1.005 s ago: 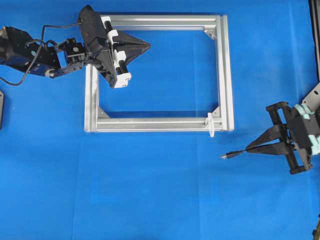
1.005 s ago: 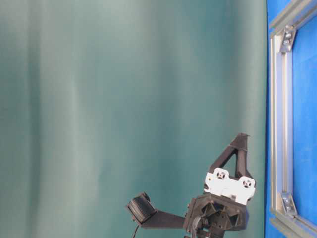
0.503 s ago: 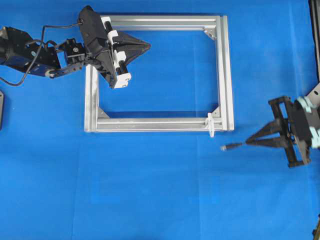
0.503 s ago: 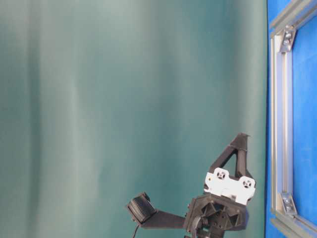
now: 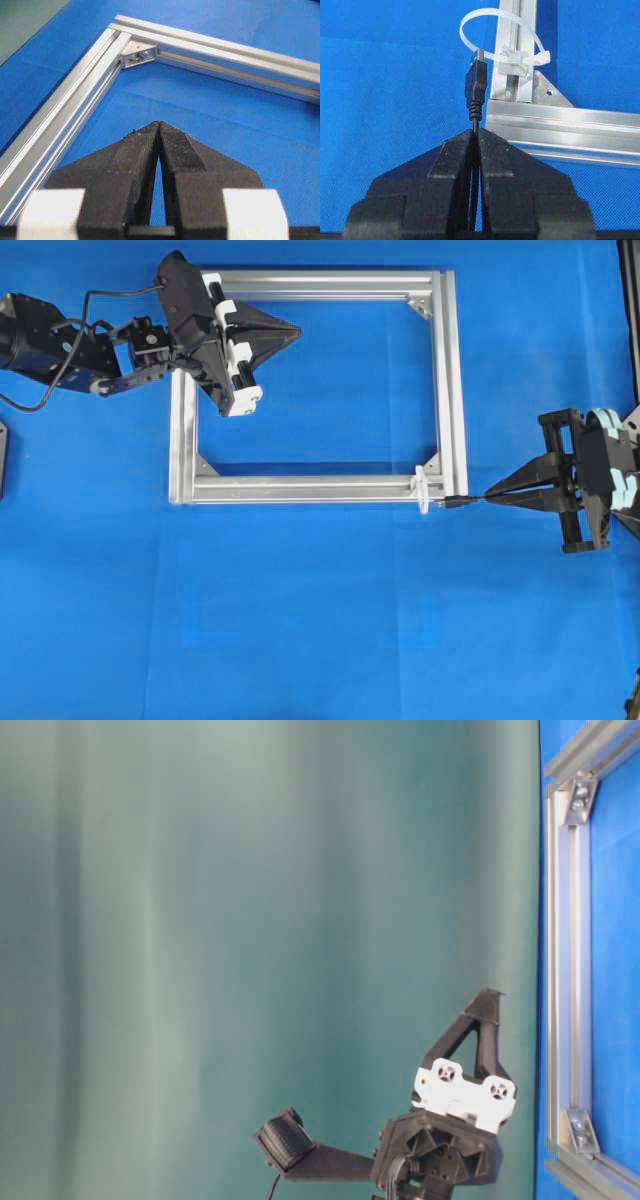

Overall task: Insert the wire through the string loop located on the right side.
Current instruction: 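Push the plug leftward through the white zip-tie loop with the right gripper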

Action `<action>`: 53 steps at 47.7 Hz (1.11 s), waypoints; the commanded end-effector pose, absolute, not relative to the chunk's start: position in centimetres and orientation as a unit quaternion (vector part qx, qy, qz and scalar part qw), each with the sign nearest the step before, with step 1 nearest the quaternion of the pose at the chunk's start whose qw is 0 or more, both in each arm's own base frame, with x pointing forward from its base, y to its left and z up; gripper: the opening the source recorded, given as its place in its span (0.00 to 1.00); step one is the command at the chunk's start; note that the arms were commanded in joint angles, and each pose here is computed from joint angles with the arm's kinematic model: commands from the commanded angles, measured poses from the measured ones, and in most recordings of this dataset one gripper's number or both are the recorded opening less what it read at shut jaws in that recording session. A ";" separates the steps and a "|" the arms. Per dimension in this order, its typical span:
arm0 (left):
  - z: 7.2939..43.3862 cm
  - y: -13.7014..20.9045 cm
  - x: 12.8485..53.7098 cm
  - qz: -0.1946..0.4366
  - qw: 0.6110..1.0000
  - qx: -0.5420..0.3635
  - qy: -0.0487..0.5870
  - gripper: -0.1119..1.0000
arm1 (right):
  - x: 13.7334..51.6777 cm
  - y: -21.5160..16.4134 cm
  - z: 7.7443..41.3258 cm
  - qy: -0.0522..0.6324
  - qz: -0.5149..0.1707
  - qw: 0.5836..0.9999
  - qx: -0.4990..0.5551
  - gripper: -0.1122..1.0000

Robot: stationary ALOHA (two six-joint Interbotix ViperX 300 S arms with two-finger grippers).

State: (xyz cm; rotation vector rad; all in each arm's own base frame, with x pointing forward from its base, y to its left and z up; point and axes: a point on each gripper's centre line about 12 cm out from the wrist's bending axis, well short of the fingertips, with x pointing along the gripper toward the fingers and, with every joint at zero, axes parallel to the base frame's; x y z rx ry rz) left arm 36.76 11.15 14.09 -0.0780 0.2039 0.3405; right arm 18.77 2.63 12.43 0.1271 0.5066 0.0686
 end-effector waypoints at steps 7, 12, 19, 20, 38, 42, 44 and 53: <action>15.6 11.1 36.9 0.166 0.982 -0.035 0.079 0.10 | 19.1 2.5 12.8 0.239 0.030 0.968 0.064 0.06; 15.6 11.1 36.9 0.166 0.982 -0.035 0.079 0.10 | 19.1 2.4 12.8 0.239 0.028 0.968 0.065 0.06; 15.6 11.0 36.9 0.166 0.982 -0.035 0.079 0.10 | 19.1 2.4 12.8 0.239 0.029 0.968 0.065 0.06; 15.6 11.1 36.9 0.166 0.982 -0.035 0.079 0.10 | 19.1 2.4 12.8 0.239 0.028 0.969 0.065 0.06; 15.6 11.1 36.9 0.166 0.982 -0.035 0.079 0.10 | 19.1 2.4 12.8 0.238 0.028 0.969 0.065 0.06; 15.6 11.0 36.9 0.166 0.982 -0.035 0.079 0.10 | 19.1 2.4 12.8 0.238 0.029 0.969 0.065 0.06; 15.6 11.0 36.9 0.166 0.982 -0.035 0.079 0.10 | 19.1 2.4 12.8 0.238 0.028 0.969 0.065 0.06; 15.6 11.0 36.9 0.166 0.982 -0.035 0.079 0.10 | 19.1 2.4 12.8 0.238 0.028 0.969 0.065 0.06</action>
